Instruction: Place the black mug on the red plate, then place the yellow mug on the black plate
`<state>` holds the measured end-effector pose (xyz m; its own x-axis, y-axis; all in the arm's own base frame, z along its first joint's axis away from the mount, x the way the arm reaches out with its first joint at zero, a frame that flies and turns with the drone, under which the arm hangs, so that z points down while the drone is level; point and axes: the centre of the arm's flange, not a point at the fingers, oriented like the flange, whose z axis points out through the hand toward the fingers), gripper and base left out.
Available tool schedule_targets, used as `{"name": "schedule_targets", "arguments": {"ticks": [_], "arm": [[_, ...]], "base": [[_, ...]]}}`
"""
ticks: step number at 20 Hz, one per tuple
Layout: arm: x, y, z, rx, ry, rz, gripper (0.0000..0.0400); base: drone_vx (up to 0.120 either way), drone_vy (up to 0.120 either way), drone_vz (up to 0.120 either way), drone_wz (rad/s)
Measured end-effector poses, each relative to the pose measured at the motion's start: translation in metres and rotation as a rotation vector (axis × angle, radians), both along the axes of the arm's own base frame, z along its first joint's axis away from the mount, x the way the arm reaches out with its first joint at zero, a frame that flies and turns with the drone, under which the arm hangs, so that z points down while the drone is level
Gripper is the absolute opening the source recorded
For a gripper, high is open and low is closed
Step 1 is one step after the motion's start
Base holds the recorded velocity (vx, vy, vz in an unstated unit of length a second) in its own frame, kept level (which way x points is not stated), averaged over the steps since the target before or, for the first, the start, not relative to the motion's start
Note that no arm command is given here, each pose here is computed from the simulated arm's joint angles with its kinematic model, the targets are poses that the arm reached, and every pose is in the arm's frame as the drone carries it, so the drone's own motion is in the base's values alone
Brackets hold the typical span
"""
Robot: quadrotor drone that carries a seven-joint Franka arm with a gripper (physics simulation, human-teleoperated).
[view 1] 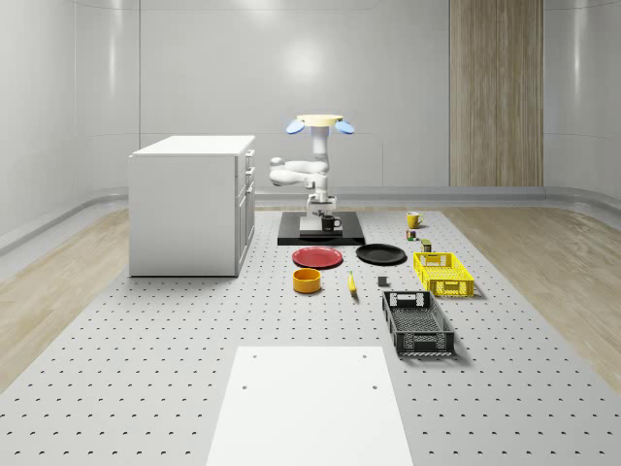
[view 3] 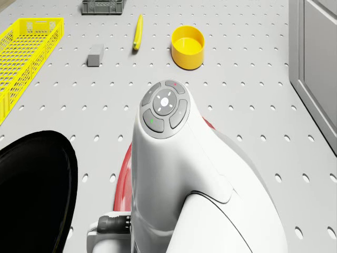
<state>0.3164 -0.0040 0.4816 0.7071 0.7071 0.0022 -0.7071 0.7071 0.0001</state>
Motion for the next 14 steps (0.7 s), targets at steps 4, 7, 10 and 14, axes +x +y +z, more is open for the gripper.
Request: {"name": "schedule_targets", "arguments": {"ticks": [4,7,10,14], "arm": [[0.0,0.0,0.0,0.0,0.0,0.0,0.011],[0.0,0.0,0.0,0.0,0.0,0.0,0.011],[0.0,0.0,0.0,0.0,0.0,0.0,0.011],[0.0,0.0,0.0,0.0,0.0,0.0,0.011]], "base": [[0.12,-0.12,0.0,0.0],[0.12,-0.12,0.0,0.0],[0.067,-0.013,0.0,0.0],[0.05,0.0,0.0,0.0]]}}
